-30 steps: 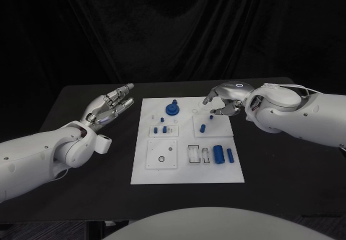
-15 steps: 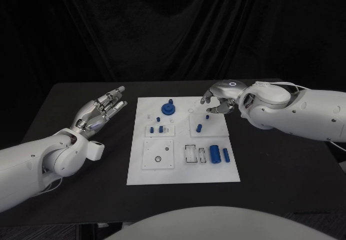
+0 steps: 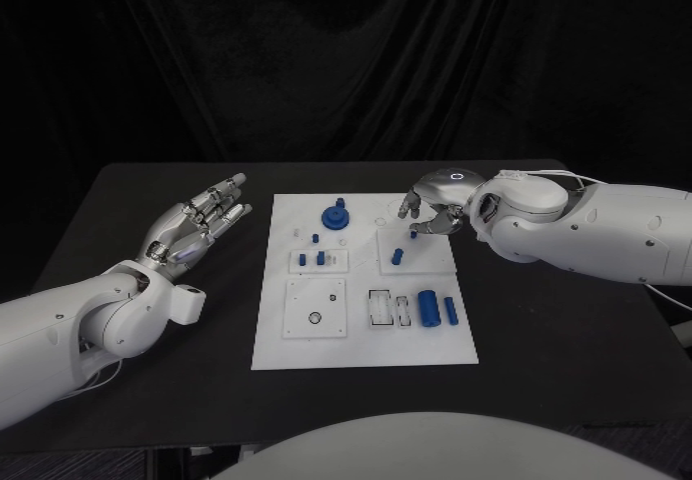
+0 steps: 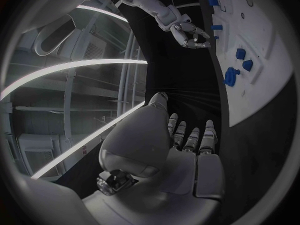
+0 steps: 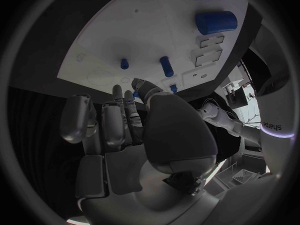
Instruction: Assemble the parts on the task board
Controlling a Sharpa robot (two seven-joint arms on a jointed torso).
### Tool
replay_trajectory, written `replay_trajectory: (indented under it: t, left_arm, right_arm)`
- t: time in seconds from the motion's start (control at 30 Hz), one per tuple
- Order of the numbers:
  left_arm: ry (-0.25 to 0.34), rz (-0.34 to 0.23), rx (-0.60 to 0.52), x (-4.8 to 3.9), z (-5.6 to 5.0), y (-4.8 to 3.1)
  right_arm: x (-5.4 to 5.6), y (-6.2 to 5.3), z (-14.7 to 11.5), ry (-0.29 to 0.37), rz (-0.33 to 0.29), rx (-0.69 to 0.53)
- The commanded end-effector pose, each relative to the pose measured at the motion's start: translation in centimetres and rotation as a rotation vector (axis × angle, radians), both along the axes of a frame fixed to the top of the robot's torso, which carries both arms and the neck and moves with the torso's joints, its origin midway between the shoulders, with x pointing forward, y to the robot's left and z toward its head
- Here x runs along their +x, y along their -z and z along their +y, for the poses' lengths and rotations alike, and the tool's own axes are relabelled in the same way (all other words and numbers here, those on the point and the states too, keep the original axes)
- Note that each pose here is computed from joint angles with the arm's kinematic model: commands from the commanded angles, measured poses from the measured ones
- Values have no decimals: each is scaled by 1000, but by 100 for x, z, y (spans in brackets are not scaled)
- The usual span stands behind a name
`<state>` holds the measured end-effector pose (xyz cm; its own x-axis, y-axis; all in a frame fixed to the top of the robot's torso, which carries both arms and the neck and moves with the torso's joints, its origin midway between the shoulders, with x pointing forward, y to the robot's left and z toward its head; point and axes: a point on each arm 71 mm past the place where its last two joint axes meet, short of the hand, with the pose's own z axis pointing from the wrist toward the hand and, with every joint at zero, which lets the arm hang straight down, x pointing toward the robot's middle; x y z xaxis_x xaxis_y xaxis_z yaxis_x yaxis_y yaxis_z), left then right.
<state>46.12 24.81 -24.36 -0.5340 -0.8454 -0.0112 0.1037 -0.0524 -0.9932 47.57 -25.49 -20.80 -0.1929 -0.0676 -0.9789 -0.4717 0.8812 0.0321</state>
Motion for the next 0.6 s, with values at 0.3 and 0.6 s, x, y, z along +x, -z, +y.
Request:
replay_trajectory:
  t: [0.3, 0.6]
  left_arm:
    - [14, -136, -111, -20, -7, -115]
    - [19, -129, -109, -10, -14, -106]
  right_arm:
    - [-4, 74, -65, 27, 16, -23]
    - [-4, 98, -78, 33, 23, -28]
